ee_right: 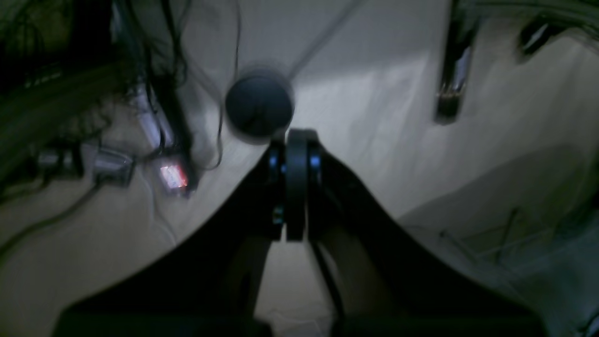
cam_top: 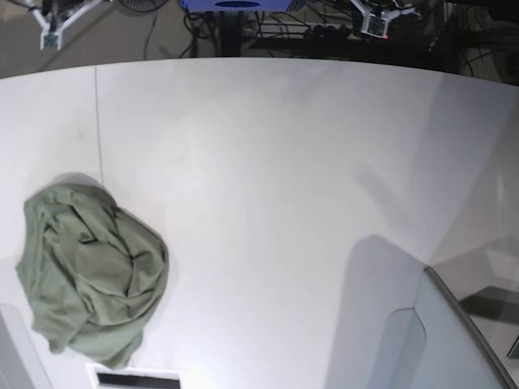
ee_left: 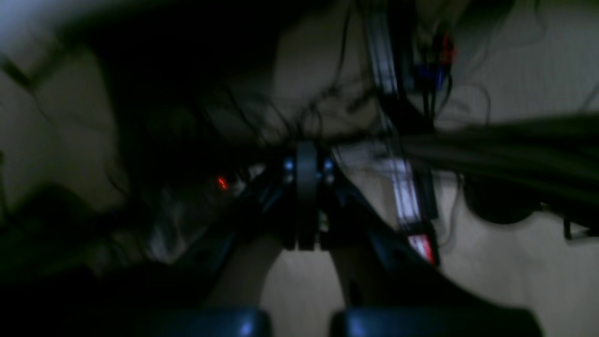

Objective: Layout the t-shirt on the table in an organized manner, then fold the t-shirt properly
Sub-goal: 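Move the right gripper down onto the crumpled green t-shirt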

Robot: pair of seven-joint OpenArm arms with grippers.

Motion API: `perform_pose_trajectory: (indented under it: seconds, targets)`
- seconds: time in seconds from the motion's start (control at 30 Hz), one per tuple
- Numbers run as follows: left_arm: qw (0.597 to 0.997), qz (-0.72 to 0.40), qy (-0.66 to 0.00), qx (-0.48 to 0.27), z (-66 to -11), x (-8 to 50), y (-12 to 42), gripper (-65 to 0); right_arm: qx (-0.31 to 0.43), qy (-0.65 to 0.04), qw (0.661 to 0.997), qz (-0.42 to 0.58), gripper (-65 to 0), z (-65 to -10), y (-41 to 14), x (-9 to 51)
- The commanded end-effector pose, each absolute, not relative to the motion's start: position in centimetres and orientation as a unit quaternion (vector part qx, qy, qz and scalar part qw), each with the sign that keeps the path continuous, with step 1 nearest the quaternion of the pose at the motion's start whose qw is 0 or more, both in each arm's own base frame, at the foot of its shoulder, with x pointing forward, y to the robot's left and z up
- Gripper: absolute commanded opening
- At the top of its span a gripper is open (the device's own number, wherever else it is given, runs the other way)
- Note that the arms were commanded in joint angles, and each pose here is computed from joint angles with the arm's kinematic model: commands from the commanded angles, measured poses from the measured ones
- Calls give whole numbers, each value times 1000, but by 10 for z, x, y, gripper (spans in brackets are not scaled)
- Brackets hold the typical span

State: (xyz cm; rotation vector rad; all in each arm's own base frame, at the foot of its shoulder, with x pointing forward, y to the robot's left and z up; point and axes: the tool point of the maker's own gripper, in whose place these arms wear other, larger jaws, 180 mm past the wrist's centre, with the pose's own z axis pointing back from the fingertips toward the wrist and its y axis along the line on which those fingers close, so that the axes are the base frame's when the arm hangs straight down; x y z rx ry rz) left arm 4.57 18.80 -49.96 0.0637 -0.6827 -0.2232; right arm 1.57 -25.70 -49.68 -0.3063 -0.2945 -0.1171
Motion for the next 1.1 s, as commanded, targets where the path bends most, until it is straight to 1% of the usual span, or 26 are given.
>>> perform_pose_trajectory:
  seconds: [0.0, 0.1, 0.2, 0.27, 0.33, 0.43, 0.5, 0.6, 0.7, 0.77, 0.9, 0.97, 1.07]
  targets:
    - [926, -113, -361, 25, -482, 55, 182, -650, -157, -178, 970, -54, -650, -483, -261, 33]
    - [898, -118, -424, 17, -442, 91, 169, -650, -182, -263, 945, -74, -650, -443, -280, 90]
    - [866, -118, -486, 9, -411, 136, 156, -650, -187, -345, 915, -89, -650, -408, -287, 150]
    - [854, -116, -507, 13, -399, 164, 154, -650, -163, -387, 905, -69, -650, -391, -278, 191]
    - [853, -101, -512, 17, -390, 197, 149, -650, -133, -415, 899, -42, -650, -376, -267, 233]
    - [873, -81, -480, 27, -390, 237, 149, -650, -96, -418, 903, -28, -650, -367, -269, 288]
    - [879, -75, -470, 30, -388, 256, 150, -650, -79, -403, 911, -52, -650, -370, -283, 309]
    - [870, -46, -491, 5, -374, 280, 145, -650, -42, -391, 913, -111, -650, -376, -304, 336]
    - [863, -31, -504, -23, -367, 300, 139, -650, -7, -386, 914, -129, -648, -383, -313, 360]
    - [864, -29, -501, -39, -372, 314, 131, -650, 20, -372, 918, -133, -648, -395, -312, 376]
    - [862, -71, -497, -73, -379, 339, 87, -650, 55, -370, 915, -151, -648, -415, -320, 395]
    - [859, -106, -492, -92, -383, 352, 58, -619, 62, -367, 915, -157, -648, -422, -323, 396]
    - [843, -154, -500, -124, -383, 374, 3, -615, 58, -357, 923, -131, -650, -428, -317, 395]
